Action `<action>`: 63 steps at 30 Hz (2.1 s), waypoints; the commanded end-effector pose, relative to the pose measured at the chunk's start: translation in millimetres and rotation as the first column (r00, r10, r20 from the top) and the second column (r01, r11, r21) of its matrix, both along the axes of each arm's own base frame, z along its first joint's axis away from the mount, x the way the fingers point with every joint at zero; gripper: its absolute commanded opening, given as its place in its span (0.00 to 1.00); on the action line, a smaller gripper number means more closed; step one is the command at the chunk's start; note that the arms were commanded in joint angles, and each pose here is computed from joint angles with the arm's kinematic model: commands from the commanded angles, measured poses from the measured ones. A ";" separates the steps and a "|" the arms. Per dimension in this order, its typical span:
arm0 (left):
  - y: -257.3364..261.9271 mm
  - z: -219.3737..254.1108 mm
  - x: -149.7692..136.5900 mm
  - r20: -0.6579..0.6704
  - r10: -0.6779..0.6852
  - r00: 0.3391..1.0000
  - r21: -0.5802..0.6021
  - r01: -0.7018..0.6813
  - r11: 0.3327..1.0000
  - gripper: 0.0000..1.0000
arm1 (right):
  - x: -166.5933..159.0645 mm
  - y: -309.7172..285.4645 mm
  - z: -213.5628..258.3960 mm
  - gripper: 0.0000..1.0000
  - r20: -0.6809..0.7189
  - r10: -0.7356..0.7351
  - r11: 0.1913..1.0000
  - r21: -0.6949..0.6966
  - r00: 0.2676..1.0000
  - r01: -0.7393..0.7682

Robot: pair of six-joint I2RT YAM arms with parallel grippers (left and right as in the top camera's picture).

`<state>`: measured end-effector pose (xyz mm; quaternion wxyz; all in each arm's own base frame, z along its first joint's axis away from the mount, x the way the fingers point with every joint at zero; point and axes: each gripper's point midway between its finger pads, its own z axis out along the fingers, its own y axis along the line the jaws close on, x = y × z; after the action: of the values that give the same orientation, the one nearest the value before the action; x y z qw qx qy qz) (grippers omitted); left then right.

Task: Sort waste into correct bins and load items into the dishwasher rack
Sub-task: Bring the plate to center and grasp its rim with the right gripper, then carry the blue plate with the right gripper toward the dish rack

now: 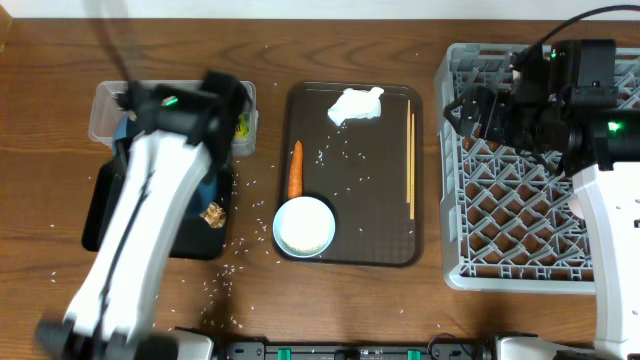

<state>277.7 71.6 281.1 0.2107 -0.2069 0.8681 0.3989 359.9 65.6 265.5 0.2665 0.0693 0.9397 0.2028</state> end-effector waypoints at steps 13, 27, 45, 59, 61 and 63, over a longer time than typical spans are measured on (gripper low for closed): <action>-187.4 49.2 49.8 0.495 -0.435 0.752 -0.548 0.659 0.515 0.06 | -19.8 116.0 70.9 0.95 0.373 0.488 0.778 0.225 0.789 -0.587; -243.1 48.2 51.1 0.523 -0.538 0.661 -0.525 0.747 0.407 0.06 | 1.7 110.1 33.7 0.43 0.267 0.417 0.908 -0.092 0.869 -0.408; -252.4 56.1 52.5 0.562 -0.532 0.633 -0.527 0.770 0.360 0.94 | 23.8 15.8 23.3 0.01 0.207 0.031 0.966 -0.256 0.978 0.023; -234.1 102.6 24.1 0.661 -0.515 0.546 -0.442 0.838 0.321 0.98 | -17.0 -219.0 93.8 0.01 0.542 -0.535 0.194 -0.668 0.648 0.719; -233.3 102.0 22.8 0.658 -0.516 0.549 -0.444 0.836 0.322 0.98 | -13.0 -226.4 103.7 0.01 0.558 -0.506 0.173 -0.682 0.658 0.711; -232.6 100.0 21.6 0.651 -0.519 0.554 -0.450 0.832 0.324 0.98 | -11.8 -235.2 112.3 0.01 0.576 -0.493 0.132 -0.691 0.652 0.710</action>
<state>299.5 -160.6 382.0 0.4313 0.0379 0.8870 -0.1609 369.1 -148.7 351.7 0.4294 0.2687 0.7821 -0.3630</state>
